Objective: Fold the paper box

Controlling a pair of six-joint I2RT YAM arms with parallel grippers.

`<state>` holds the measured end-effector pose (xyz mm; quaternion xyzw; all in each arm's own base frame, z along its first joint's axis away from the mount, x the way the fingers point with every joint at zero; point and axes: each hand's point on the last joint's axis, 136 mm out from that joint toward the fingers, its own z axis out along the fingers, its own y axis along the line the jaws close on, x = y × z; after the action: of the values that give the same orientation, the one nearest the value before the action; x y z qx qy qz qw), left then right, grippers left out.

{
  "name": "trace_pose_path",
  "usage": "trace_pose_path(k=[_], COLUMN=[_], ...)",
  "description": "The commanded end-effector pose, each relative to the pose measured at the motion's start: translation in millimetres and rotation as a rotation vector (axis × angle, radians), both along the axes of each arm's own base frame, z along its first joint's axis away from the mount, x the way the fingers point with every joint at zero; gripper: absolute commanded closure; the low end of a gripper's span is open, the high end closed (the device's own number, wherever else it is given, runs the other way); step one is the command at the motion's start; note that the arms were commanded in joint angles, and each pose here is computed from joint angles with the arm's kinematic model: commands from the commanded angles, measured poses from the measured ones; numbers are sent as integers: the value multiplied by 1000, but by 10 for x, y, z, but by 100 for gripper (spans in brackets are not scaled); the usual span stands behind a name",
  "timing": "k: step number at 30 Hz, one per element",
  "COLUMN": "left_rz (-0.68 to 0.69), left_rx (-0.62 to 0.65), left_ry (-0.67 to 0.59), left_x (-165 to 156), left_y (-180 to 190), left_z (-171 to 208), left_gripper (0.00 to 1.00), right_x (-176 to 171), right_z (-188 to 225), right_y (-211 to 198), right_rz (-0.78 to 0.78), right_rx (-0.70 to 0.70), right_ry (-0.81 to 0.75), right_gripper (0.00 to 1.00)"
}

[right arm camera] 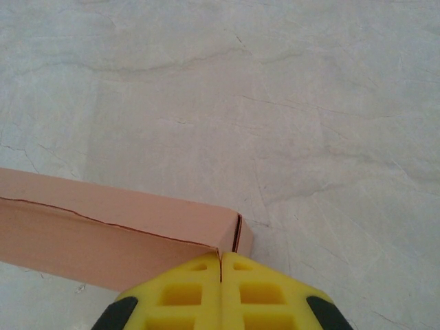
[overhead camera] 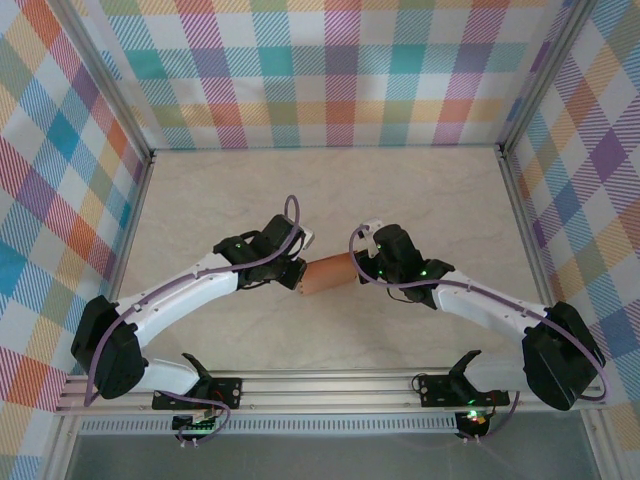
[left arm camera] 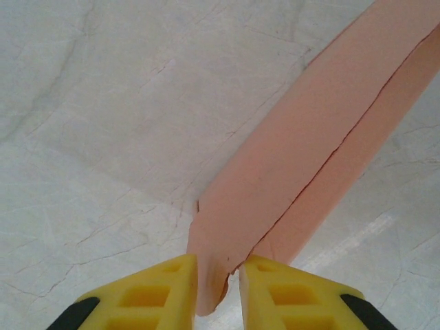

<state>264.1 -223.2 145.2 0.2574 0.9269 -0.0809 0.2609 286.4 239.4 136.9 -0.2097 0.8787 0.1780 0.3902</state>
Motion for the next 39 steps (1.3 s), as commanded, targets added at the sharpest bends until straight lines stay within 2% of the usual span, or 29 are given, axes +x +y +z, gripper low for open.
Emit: trace_pose_path(k=[1,14,23,25,27,34,39], left_rz=[20,23,19,22,27,54,82], left_rx=[39,78,66,66,58,18,-38], left_ry=[9,27,32,35,29,5,46], left_x=[-26,-57,-58,-54,-44,1,12], left_y=[127,209,182,179,173,144,53], left_z=[-29,-123,-163,-180,-160,-70,-33], left_gripper=[76,74,81,92,100,100,100], right_x=[-33,-11,0,0,-8,-23,-32], right_z=[0,-1,14,16,15,-2,-34], right_y=[57,76,100,103,105,108,92], right_rz=[17,12,12,14,19,23,29], right_rx=[-1,2,12,12,11,11,-22], right_ry=[29,35,38,38,40,46,40], right_gripper=[100,100,100,100,100,100,100])
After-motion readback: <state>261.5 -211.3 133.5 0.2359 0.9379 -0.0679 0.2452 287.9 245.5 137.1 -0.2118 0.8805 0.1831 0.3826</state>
